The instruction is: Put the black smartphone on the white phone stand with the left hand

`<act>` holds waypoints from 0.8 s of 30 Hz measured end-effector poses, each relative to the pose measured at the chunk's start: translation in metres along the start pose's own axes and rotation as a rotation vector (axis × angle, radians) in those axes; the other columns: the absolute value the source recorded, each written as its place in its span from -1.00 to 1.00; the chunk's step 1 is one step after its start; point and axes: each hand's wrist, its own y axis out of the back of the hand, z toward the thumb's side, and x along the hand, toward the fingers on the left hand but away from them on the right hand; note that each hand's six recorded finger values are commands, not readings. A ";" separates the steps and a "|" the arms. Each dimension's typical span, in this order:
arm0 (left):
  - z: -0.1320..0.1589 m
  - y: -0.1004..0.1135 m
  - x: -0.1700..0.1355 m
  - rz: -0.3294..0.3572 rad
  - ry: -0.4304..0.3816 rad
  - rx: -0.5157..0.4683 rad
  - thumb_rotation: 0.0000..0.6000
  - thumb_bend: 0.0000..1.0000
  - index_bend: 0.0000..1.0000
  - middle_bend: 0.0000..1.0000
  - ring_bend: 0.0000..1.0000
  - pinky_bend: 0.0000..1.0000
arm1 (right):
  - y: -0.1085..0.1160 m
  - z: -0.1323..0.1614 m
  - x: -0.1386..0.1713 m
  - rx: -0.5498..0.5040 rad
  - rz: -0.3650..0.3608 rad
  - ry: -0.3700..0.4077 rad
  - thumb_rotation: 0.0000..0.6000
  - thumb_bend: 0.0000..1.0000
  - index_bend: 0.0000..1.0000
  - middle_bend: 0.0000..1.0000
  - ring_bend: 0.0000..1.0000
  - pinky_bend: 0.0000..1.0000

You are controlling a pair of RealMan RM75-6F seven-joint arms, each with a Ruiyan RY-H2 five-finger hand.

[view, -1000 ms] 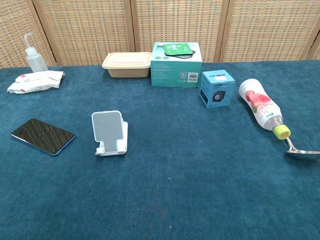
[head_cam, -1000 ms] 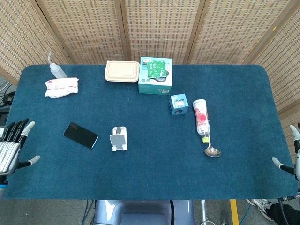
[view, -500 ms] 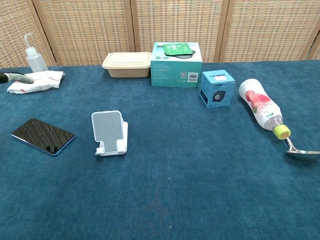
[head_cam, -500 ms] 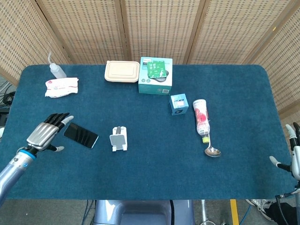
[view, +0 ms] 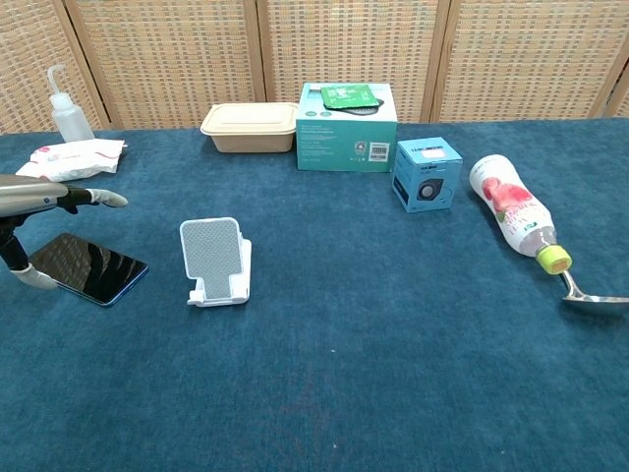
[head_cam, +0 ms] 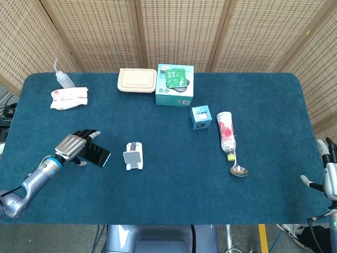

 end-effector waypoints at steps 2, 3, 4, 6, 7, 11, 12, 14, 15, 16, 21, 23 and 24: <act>0.002 0.000 0.003 -0.004 -0.004 0.008 1.00 -1.00 -0.93 -0.81 -0.82 -0.68 | 0.001 0.000 0.000 -0.005 -0.003 -0.001 1.00 -0.89 -1.00 -1.00 -1.00 -1.00; 0.003 0.000 0.004 -0.007 -0.004 0.014 1.00 -1.00 -0.93 -0.81 -0.82 -0.68 | 0.001 -0.001 0.000 -0.007 -0.003 -0.001 1.00 -0.89 -1.00 -1.00 -1.00 -1.00; 0.003 -0.001 0.005 -0.009 -0.003 0.019 1.00 -1.00 -0.93 -0.81 -0.81 -0.68 | 0.002 -0.001 0.000 -0.009 -0.004 -0.002 1.00 -0.89 -1.00 -1.00 -1.00 -1.00; 0.003 -0.002 0.005 -0.012 0.000 0.030 1.00 -1.00 -0.93 -0.80 -0.80 -0.67 | 0.002 -0.001 0.000 -0.010 -0.003 -0.001 1.00 -0.89 -1.00 -1.00 -1.00 -1.00; 0.003 -0.003 0.005 -0.013 0.002 0.035 1.00 -1.00 -0.92 -0.79 -0.80 -0.67 | 0.002 -0.001 0.000 -0.010 -0.002 -0.001 1.00 -0.89 -1.00 -1.00 -1.00 -1.00; 0.002 -0.007 0.006 -0.015 0.009 0.056 1.00 -1.00 -0.92 -0.79 -0.80 -0.66 | 0.002 -0.001 0.000 -0.011 0.000 0.000 1.00 -0.89 -1.00 -1.00 -1.00 -1.00; 0.001 -0.008 0.006 -0.018 0.012 0.063 1.00 -1.00 -0.92 -0.79 -0.79 -0.66 | 0.002 -0.001 0.000 -0.012 0.000 0.000 1.00 -0.89 -1.00 -1.00 -1.00 -1.00; 0.000 -0.011 0.007 -0.025 0.018 0.073 1.00 -1.00 -0.92 -0.79 -0.79 -0.66 | 0.002 -0.001 0.000 -0.013 0.001 -0.001 1.00 -0.89 -1.00 -1.00 -1.00 -1.00; 0.000 -0.012 0.007 -0.028 0.021 0.080 1.00 -1.00 -0.91 -0.78 -0.78 -0.66 | 0.002 -0.002 0.000 -0.014 0.001 -0.002 1.00 -0.89 -1.00 -1.00 -1.00 -1.00; -0.001 -0.013 0.008 -0.030 0.023 0.084 1.00 -1.00 -0.91 -0.78 -0.78 -0.66 | 0.002 -0.002 0.000 -0.015 0.001 -0.003 1.00 -0.89 -1.00 -1.00 -1.00 -1.00; -0.002 -0.017 0.009 -0.039 0.029 0.095 1.00 -1.00 -0.87 -0.75 -0.75 -0.63 | 0.002 -0.003 -0.001 -0.019 0.001 -0.007 1.00 -0.89 -1.00 -1.00 -1.00 -1.00; -0.002 -0.017 0.009 -0.039 0.028 0.093 1.00 -1.00 -0.84 -0.72 -0.72 -0.62 | 0.002 -0.004 -0.001 -0.020 0.002 -0.007 1.00 -0.89 -1.00 -1.00 -1.00 -1.00; -0.002 -0.016 0.009 -0.040 0.027 0.093 1.00 -0.99 -0.82 -0.68 -0.69 -0.61 | 0.002 -0.004 -0.001 -0.020 0.002 -0.007 1.00 -0.89 -1.00 -1.00 -1.00 -1.00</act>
